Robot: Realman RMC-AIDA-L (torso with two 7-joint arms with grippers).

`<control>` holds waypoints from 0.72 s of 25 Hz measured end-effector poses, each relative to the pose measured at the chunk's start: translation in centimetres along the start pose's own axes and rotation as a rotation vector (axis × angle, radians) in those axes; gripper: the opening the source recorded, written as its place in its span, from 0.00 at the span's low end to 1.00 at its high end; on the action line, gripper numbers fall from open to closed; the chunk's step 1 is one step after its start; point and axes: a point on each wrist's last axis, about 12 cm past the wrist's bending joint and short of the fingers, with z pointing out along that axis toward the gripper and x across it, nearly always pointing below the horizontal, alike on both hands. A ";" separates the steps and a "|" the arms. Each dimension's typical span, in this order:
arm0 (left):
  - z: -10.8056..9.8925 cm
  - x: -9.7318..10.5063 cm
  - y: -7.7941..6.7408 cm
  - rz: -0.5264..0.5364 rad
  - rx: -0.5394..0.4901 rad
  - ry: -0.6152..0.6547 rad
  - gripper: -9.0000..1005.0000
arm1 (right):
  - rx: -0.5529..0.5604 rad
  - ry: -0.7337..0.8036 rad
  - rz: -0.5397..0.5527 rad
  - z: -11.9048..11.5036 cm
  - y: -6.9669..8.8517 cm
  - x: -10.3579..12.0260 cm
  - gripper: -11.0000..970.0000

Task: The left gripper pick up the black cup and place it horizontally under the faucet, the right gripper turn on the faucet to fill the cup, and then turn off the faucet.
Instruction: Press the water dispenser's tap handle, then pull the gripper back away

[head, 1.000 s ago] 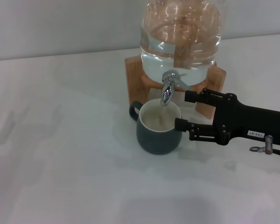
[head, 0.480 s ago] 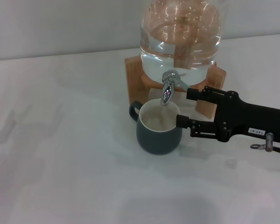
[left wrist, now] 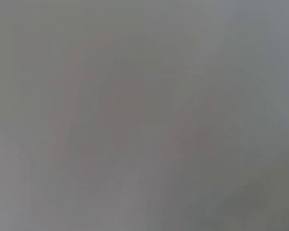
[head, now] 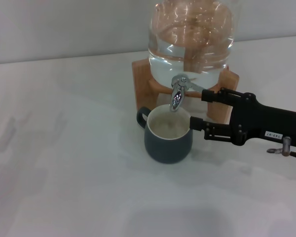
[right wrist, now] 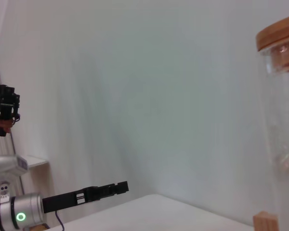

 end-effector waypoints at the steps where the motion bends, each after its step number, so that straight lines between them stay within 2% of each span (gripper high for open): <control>1: 0.0 0.0 0.0 0.000 0.000 0.000 0.72 | 0.003 -0.001 0.000 -0.1 0.0 0.0 0.88; 18: 0.0 0.1 -0.1 -0.004 0.005 0.007 0.72 | 0.046 -0.018 0.009 -0.8 -0.6 -0.1 0.88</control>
